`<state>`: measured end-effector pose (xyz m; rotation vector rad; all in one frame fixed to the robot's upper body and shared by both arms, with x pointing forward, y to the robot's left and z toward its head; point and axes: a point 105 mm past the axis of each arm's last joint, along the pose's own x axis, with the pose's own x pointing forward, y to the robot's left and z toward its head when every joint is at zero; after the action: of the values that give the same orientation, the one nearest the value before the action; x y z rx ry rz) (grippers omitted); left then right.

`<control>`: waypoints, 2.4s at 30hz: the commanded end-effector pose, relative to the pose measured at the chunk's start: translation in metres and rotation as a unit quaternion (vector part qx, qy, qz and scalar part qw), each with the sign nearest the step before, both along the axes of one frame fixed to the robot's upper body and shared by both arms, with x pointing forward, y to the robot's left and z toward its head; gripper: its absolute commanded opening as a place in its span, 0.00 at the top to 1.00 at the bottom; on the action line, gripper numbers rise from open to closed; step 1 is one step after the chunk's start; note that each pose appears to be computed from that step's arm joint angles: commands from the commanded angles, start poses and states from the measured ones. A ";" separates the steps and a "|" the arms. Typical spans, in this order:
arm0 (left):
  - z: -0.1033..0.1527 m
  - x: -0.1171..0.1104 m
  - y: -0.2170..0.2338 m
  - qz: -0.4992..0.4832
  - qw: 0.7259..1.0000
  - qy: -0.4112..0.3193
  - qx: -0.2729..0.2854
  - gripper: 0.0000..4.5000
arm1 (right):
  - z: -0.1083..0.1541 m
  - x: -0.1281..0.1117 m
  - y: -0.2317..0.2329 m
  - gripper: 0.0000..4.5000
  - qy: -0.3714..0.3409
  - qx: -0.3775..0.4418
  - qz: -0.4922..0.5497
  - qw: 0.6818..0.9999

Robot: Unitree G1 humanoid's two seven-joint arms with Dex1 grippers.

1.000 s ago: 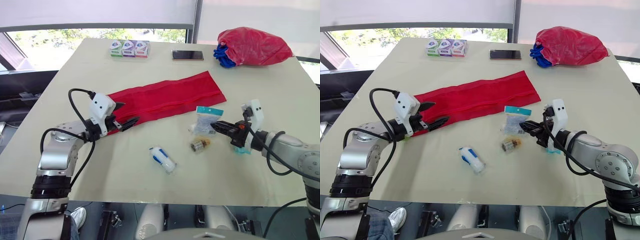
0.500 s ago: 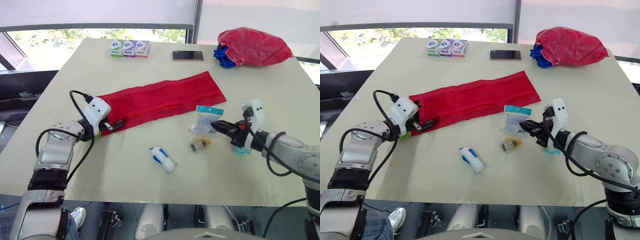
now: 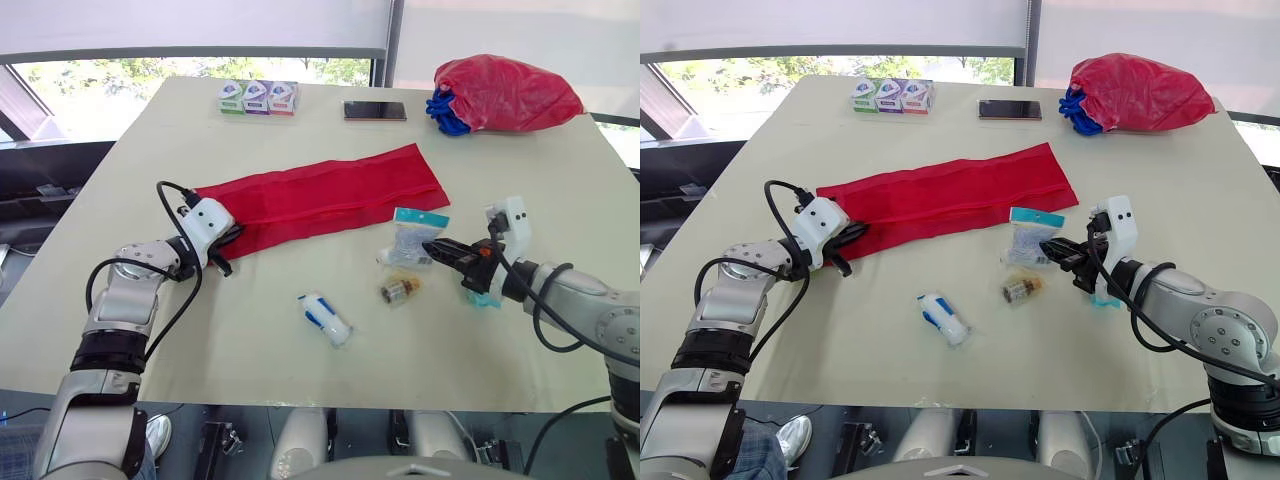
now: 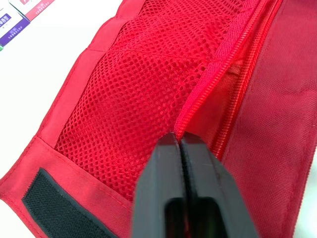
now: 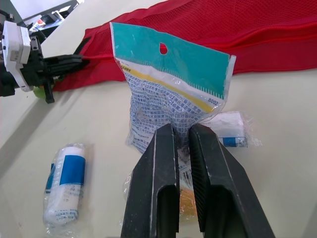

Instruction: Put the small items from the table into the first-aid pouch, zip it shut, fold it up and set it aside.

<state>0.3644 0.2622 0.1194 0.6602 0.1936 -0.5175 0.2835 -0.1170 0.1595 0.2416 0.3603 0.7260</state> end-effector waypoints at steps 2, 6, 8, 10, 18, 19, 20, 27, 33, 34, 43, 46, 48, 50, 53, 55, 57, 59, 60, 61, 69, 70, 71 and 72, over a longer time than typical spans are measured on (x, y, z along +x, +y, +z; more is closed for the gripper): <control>0.014 0.001 -0.001 -0.013 0.999 -0.038 0.016 0.99 | 0.012 -0.001 0.000 1.00 -0.023 0.007 0.003 1.000; 0.017 0.000 -0.013 -0.043 0.998 -0.051 0.010 0.99 | 0.013 -0.002 0.003 1.00 -0.021 0.010 0.007 1.000; 0.021 -0.001 -0.028 -0.076 0.995 -0.057 -0.007 0.99 | 0.013 -0.003 0.006 1.00 -0.015 0.019 0.012 1.000; 0.024 -0.001 -0.047 -0.113 0.992 -0.061 -0.014 0.99 | 0.009 -0.005 0.011 1.00 0.001 0.021 0.016 1.000; 0.024 0.005 -0.107 -0.219 0.973 -0.065 -0.023 0.99 | 0.003 0.004 0.034 1.00 0.069 0.047 0.032 0.996; 0.024 0.006 -0.114 -0.230 0.971 -0.065 -0.025 0.99 | -0.001 0.005 0.037 1.00 0.085 0.035 0.038 0.995; 0.023 0.007 -0.121 -0.241 0.968 -0.065 -0.027 0.99 | -0.007 0.006 0.040 1.00 0.103 0.023 0.042 0.993; 0.030 0.013 -0.146 -0.282 0.955 -0.069 -0.059 0.99 | -0.029 0.022 0.047 1.00 0.182 -0.019 0.033 0.982; 0.025 0.006 -0.166 -0.341 0.937 -0.060 -0.047 0.99 | -0.022 0.034 0.052 1.00 0.206 0.000 0.019 0.978; 0.023 0.005 -0.170 -0.352 0.933 -0.057 -0.042 0.99 | -0.020 0.032 0.055 1.00 0.206 0.002 0.027 0.978; 0.006 -0.001 -0.195 -0.430 0.902 -0.031 0.001 0.99 | -0.020 -0.010 0.035 1.00 0.191 -0.039 0.086 0.977; 0.001 -0.011 -0.202 -0.480 0.877 -0.014 0.017 0.99 | -0.016 -0.017 0.020 1.00 0.184 -0.043 0.078 0.979; -0.002 -0.017 -0.201 -0.506 0.862 -0.002 0.027 0.99 | -0.013 -0.019 0.015 1.00 0.179 -0.042 0.073 0.980; -0.005 -0.022 -0.199 -0.526 0.850 0.008 0.034 0.99 | -0.011 -0.021 0.013 1.00 0.175 -0.039 0.071 0.981; -0.009 -0.030 -0.189 -0.550 0.833 0.025 0.046 0.99 | -0.009 -0.024 0.011 1.00 0.171 -0.036 0.070 0.982; -0.008 -0.023 -0.178 -0.527 0.848 0.036 0.048 0.99 | -0.010 -0.023 0.012 1.00 0.175 -0.033 0.063 0.982; -0.004 -0.012 -0.171 -0.497 0.866 0.033 0.048 0.99 | -0.012 -0.022 0.015 1.00 0.178 -0.030 0.059 0.982; 0.003 0.000 -0.164 -0.461 0.886 0.027 0.040 0.99 | -0.014 -0.025 0.024 1.00 0.183 -0.026 0.068 0.980; 0.007 0.005 -0.161 -0.448 0.893 0.024 0.033 0.99 | -0.016 -0.025 0.029 1.00 0.187 -0.023 0.070 0.980; 0.009 0.008 -0.160 -0.439 0.898 0.023 0.029 0.99 | -0.017 -0.025 0.031 1.00 0.189 -0.022 0.071 0.979; 0.018 0.012 -0.153 -0.418 0.908 0.021 0.001 0.99 | -0.024 0.007 0.049 1.00 0.221 0.005 0.018 0.975; 0.018 0.012 -0.152 -0.417 0.909 0.020 0.000 0.99 | -0.023 0.013 0.052 1.00 0.225 0.011 0.013 0.974; 0.018 0.012 -0.152 -0.416 0.909 0.020 -0.001 0.99 | -0.022 0.017 0.055 1.00 0.229 0.015 0.009 0.973; 0.018 0.012 -0.152 -0.414 0.910 0.019 -0.002 0.99 | -0.022 0.019 0.058 1.00 0.232 0.013 0.008 0.972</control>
<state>0.3737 0.1110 0.1211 0.7126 0.0021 -1.3745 0.2981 -0.0608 0.1315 0.4340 0.8134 0.6953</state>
